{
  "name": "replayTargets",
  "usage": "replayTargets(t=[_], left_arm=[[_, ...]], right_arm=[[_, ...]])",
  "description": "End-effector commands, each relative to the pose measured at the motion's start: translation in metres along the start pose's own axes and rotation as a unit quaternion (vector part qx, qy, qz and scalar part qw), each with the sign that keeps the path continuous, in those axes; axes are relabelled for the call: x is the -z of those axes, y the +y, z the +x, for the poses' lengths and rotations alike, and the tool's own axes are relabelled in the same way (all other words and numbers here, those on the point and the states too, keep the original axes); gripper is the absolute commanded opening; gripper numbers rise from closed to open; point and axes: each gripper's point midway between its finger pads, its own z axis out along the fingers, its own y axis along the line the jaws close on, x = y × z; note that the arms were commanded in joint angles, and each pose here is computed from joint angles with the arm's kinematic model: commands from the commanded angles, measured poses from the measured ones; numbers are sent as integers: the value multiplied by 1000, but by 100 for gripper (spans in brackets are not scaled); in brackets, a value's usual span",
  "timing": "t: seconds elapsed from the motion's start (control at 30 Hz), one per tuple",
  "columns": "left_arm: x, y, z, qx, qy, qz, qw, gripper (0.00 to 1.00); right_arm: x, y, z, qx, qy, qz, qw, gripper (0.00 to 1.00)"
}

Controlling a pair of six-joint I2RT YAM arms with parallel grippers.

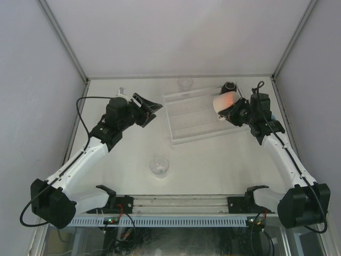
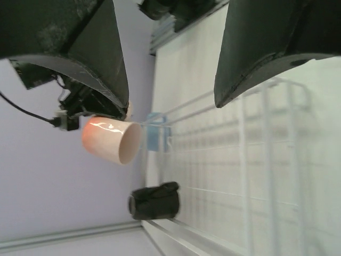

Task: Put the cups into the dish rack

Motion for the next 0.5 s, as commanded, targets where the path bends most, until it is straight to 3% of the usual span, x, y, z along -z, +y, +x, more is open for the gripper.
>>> replayTargets(t=[0.0,0.23,0.47], left_arm=[[22,-4,-24,-84,-32,-13,996,69],[41,3,-36,-116,-47,-21,992,70],[54,9,-52,-123,-68,-25,990,70]], right_arm=[[7,-15,-47,103,-84,87,987,0],[-5,-49,-82,152,-114,218,957,0],[-26,-65,-96,163,-113,281,939,0]])
